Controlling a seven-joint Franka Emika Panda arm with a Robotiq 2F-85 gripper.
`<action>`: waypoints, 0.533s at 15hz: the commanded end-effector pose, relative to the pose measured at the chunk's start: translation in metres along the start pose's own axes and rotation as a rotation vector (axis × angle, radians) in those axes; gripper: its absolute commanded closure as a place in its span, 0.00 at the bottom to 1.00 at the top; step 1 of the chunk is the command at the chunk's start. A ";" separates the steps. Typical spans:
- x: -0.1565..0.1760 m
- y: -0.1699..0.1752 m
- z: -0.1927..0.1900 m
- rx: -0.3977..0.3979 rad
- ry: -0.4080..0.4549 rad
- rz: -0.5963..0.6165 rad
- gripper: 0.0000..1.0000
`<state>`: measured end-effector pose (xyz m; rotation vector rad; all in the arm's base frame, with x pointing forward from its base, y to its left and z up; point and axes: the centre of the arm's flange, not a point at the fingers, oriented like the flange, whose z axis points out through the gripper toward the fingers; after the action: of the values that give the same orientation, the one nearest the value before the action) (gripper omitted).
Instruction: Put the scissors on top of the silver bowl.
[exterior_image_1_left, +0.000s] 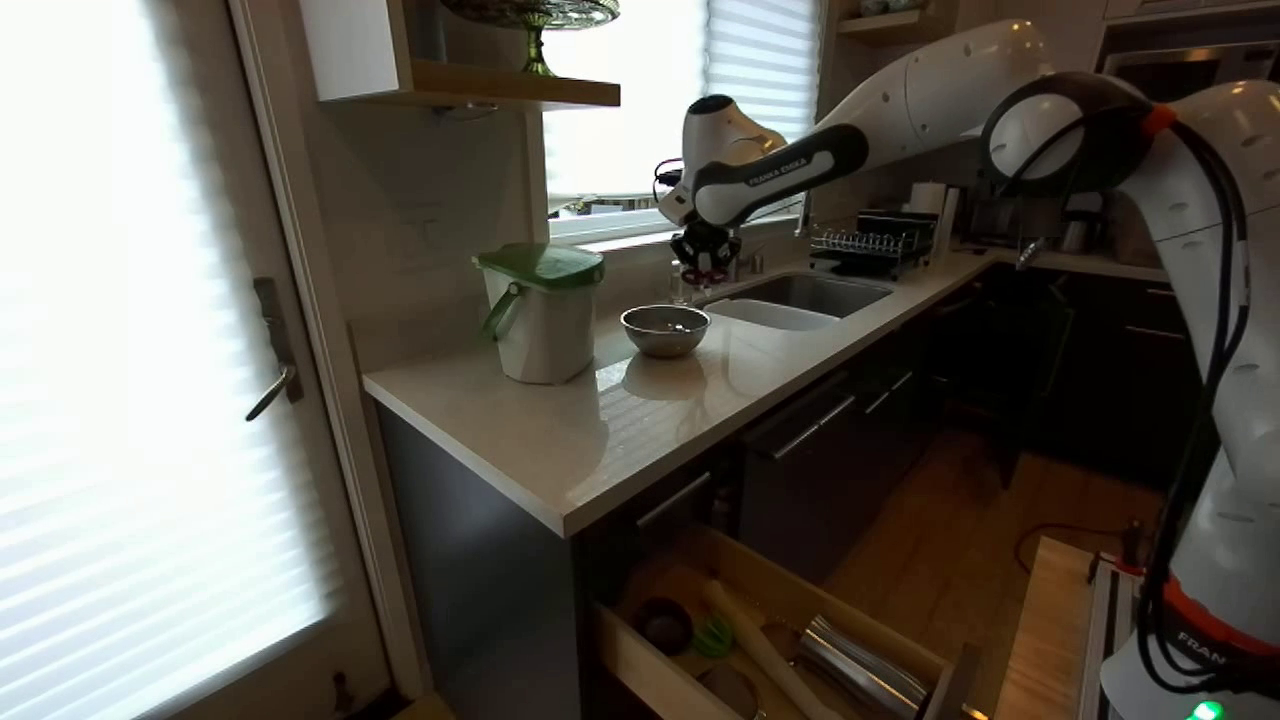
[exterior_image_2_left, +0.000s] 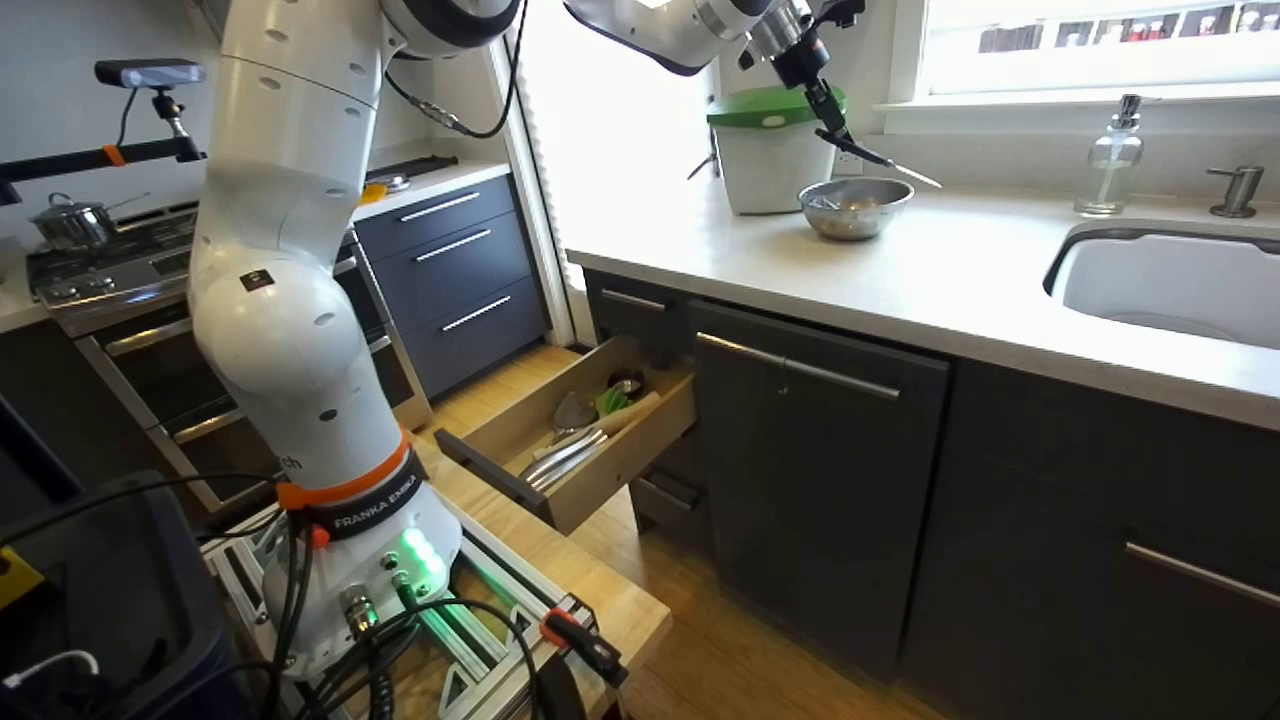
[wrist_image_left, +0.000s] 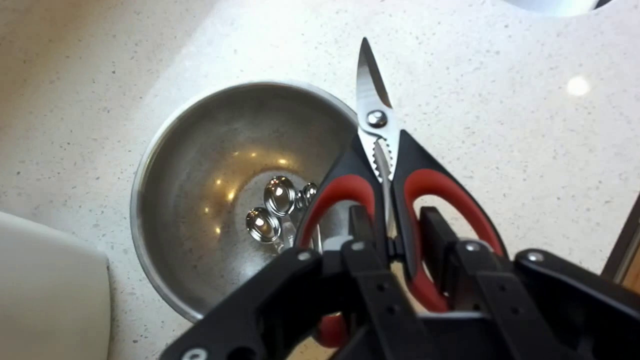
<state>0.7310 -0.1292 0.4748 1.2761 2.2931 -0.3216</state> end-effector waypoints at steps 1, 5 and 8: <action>-0.002 0.033 0.008 -0.029 -0.011 -0.102 0.93; 0.030 0.058 0.003 0.017 -0.096 -0.202 0.93; 0.049 0.071 0.010 0.048 -0.123 -0.251 0.93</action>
<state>0.7599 -0.0688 0.4525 1.0247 2.3589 -0.4319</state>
